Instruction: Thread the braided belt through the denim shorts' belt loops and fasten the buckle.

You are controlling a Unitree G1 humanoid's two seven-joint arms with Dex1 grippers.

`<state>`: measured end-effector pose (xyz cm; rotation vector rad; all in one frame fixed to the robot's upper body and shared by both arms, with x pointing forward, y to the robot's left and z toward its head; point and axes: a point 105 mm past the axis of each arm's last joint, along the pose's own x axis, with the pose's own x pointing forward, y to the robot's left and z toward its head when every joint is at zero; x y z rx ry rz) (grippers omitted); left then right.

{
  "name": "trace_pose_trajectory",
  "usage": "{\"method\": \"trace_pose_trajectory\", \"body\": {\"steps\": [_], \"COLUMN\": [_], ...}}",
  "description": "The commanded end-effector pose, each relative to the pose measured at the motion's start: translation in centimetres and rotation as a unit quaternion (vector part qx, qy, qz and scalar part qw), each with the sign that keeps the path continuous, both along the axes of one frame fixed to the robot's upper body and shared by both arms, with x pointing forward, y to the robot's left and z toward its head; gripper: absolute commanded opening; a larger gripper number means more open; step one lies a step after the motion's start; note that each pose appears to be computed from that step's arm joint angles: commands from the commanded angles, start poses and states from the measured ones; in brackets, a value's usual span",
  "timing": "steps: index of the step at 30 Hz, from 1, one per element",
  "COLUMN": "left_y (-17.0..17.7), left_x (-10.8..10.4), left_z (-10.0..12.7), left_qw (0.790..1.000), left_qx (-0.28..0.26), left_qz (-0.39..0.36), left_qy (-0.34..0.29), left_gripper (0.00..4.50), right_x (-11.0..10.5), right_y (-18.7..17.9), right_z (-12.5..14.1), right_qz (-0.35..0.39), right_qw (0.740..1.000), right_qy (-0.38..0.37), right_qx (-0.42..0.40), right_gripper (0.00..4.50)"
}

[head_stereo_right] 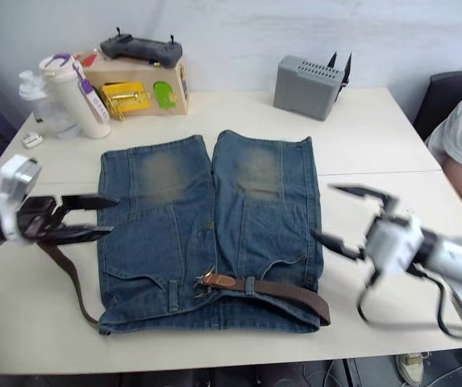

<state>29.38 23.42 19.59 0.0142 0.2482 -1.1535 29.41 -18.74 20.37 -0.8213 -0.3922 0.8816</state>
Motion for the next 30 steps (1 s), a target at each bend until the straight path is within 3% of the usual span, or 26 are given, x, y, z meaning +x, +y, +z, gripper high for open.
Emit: {"method": "trace_pose_trajectory", "body": {"steps": [1, 4, 9, 14, 19, 20, 24, 25, 26, 29, 30], "left_y": [0.0, -0.9, -0.8, -0.2, -0.9, -1.1, -2.4, -2.6, -2.7, -3.2, -3.3], "left_x": [4.4, 6.8, 9.2, 9.2, 8.5, 8.4, 7.8, 7.7, 7.6, 7.4, 7.4], "left_z": [-3.2, -3.6, -3.7, -6.5, -8.9, -9.2, -9.8, -9.8, -9.8, -9.5, -9.2], "left_qw": [0.990, 0.981, 0.970, 0.954, 0.955, 0.955, 0.961, 0.963, 0.964, 0.968, 0.969], "left_qx": [0.092, 0.123, 0.147, 0.238, 0.244, 0.243, 0.236, 0.233, 0.230, 0.215, 0.210], "left_qz": [0.106, 0.151, 0.194, 0.182, 0.164, 0.162, 0.132, 0.127, 0.124, 0.119, 0.117], "left_qy": [0.002, 0.001, -0.004, 0.009, 0.045, 0.047, 0.055, 0.055, 0.055, 0.053, 0.050], "left_gripper": [4.43, 4.43, 4.43, 4.43, 4.43, 4.02, 2.72, 2.72, 2.29, 1.71, 1.26], "right_x": [6.0, 8.3, 9.9, 10.3, 9.8, 9.8, 8.9, 8.6, 8.4, 7.0, 6.7], "right_y": [0.8, 2.8, 4.7, 4.0, 3.4, 3.3, 3.7, 3.9, 4.0, 4.7, 4.9], "right_z": [-0.4, -1.1, -3.5, -7.3, -9.9, -10.3, -11.6, -11.8, -11.8, -11.7, -11.2], "right_qz": [-0.092, -0.095, -0.091, -0.114, -0.138, -0.143, -0.139, -0.134, -0.130, -0.107, -0.093], "right_qw": [0.975, 0.957, 0.932, 0.911, 0.891, 0.888, 0.880, 0.878, 0.875, 0.858, 0.859], "right_qy": [0.170, 0.251, 0.344, 0.397, 0.431, 0.435, 0.451, 0.458, 0.464, 0.503, 0.503], "right_qx": [0.108, 0.106, 0.068, 0.010, -0.038, -0.042, -0.048, -0.044, -0.040, -0.011, -0.003], "right_gripper": [4.50, 4.50, 4.50, 4.50, 4.50, 4.50, 3.38, 3.38, 2.76, 2.15, 1.60]}}
